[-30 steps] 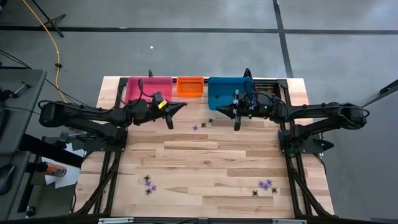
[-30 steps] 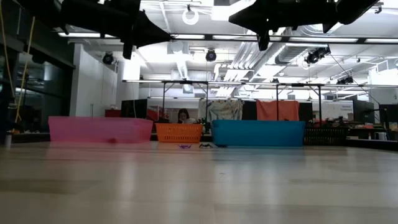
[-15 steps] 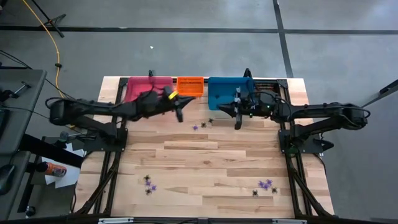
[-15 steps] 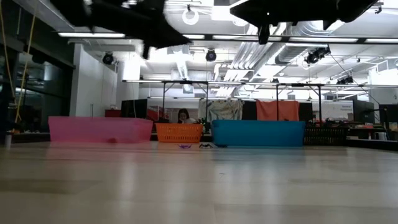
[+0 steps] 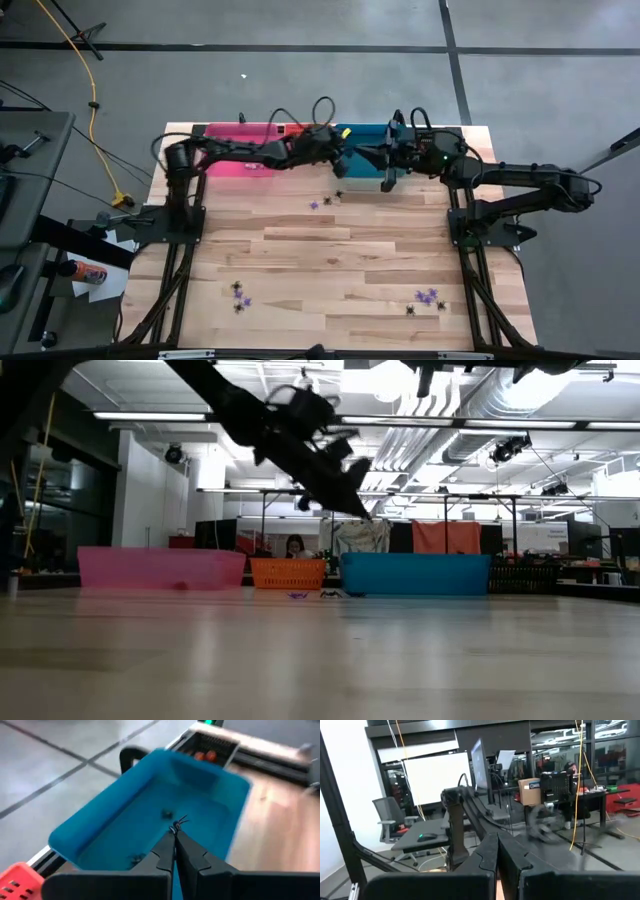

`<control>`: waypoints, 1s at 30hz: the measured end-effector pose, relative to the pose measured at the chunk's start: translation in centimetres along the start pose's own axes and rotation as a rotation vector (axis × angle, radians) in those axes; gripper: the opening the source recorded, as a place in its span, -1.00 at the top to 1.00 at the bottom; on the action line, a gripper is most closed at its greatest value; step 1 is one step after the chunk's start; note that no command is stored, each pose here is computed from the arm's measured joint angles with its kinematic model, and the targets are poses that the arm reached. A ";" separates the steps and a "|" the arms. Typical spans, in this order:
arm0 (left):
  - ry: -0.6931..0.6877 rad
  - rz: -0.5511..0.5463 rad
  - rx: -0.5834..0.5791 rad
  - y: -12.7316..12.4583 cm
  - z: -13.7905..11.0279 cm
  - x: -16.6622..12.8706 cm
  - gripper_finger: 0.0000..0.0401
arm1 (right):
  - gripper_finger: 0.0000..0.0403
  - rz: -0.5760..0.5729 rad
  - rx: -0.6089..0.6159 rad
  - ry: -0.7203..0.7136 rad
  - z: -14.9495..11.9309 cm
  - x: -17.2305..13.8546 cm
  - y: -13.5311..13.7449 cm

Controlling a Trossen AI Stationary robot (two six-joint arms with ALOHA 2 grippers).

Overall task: Sort Halloween decoration
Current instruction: Put the black spider toy into the blue bin

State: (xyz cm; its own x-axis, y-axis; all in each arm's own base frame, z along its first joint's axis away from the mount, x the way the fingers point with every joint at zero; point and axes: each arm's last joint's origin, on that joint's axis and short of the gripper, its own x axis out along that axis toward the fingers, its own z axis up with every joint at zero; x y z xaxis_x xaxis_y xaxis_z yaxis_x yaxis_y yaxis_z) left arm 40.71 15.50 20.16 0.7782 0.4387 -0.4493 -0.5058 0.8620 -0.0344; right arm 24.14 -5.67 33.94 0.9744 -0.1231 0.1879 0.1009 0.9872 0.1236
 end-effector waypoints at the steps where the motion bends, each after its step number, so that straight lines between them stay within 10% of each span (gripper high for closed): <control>1: 0.018 0.005 0.000 0.0 -0.2 0.8 1.00 | 1.00 0.000 0.000 0.000 0.0 0.0 0.0; 20: 0.158 0.028 -0.016 0.1 -0.6 1.7 0.52 | 1.00 -0.007 0.008 0.011 -0.1 0.0 -0.1; 30: 0.135 -0.070 -0.005 1.6 4.6 -5.1 0.19 | 1.00 -0.008 -0.036 0.010 -0.1 0.0 -0.1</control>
State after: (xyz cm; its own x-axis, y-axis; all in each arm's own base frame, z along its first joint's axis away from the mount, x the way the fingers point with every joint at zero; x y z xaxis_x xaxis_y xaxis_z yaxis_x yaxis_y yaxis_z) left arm 37.65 15.79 26.55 0.7544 0.3392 -0.5620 -0.4542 0.8878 -0.0739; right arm 24.15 -5.79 33.86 0.9756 -0.1297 0.1770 0.1153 0.9893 0.0895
